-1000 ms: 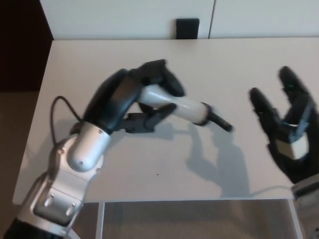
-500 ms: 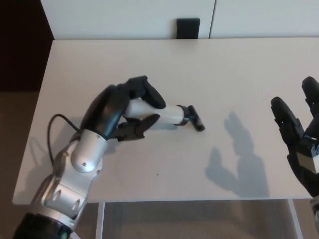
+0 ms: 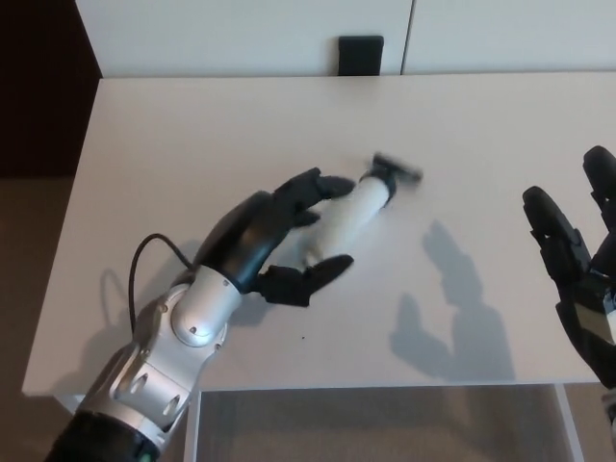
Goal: The robot walks towards a desk on which an air pump is kept in the middle. It lifts it up and holds it with its left hand and uses its right hand to compress it by pushing its handle inwards.
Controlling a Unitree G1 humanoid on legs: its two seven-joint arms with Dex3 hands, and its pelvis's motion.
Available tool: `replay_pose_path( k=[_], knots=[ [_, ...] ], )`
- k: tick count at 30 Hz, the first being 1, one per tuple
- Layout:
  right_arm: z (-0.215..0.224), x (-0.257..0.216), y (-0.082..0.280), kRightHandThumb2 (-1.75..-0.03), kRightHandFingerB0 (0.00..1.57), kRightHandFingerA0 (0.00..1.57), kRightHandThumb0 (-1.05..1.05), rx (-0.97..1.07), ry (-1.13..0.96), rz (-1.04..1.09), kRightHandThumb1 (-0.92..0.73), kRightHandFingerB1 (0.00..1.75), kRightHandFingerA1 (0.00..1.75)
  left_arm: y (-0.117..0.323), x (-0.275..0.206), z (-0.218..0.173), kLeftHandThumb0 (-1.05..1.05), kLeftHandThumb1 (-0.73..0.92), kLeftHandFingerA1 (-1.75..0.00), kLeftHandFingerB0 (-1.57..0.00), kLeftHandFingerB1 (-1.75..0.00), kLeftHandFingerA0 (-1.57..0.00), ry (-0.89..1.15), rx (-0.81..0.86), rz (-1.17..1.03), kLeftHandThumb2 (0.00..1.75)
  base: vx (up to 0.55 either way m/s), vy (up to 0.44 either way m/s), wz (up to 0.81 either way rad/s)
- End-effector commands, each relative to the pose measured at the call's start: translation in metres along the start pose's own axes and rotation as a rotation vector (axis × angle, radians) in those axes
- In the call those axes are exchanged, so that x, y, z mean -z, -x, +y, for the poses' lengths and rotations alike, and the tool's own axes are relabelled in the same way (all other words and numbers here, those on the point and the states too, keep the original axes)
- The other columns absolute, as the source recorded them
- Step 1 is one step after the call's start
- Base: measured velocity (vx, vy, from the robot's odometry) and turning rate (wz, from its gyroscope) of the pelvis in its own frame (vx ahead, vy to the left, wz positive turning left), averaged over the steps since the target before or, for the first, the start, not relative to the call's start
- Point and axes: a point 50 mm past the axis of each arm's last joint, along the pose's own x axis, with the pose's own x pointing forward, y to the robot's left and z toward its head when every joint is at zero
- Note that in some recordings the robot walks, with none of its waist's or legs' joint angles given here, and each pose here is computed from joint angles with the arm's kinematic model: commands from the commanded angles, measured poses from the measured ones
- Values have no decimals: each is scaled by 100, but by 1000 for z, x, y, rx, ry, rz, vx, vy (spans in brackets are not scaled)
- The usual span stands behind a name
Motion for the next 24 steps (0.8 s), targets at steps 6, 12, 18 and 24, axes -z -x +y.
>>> replay_pose_path(
  k=[6, 12, 18, 24],
  knots=[
    [4, -16, 7, -90, 7, 10, -90, -46, 45, -66, -76, 22, 32, 9, -14, 22, -105, 83, -2, 0, -4, 0, -149, 251, 2, 120, 0, 0, 0],
    [7, -21, 11, -112, 5, 6, -80, -86, 100, -81, -76, 24, 36, 24, -33, 54, -105, 82, -1, 0, -1, 0, -192, 169, -88, 118, 0, 0, 0],
    [6, -42, 35, -113, 1, 3, -81, -152, 251, -137, -72, 25, 43, 89, -65, 95, -104, 79, 0, 0, -3, 0, -248, 9, -288, 117, 0, 0, 0],
    [7, -62, 63, -117, 6, 7, -90, -205, 374, -182, -80, 15, 35, 151, -78, 105, -94, 70, -6, 0, -11, 0, -167, -44, -418, 112, 0, 0, 0]
  ],
)
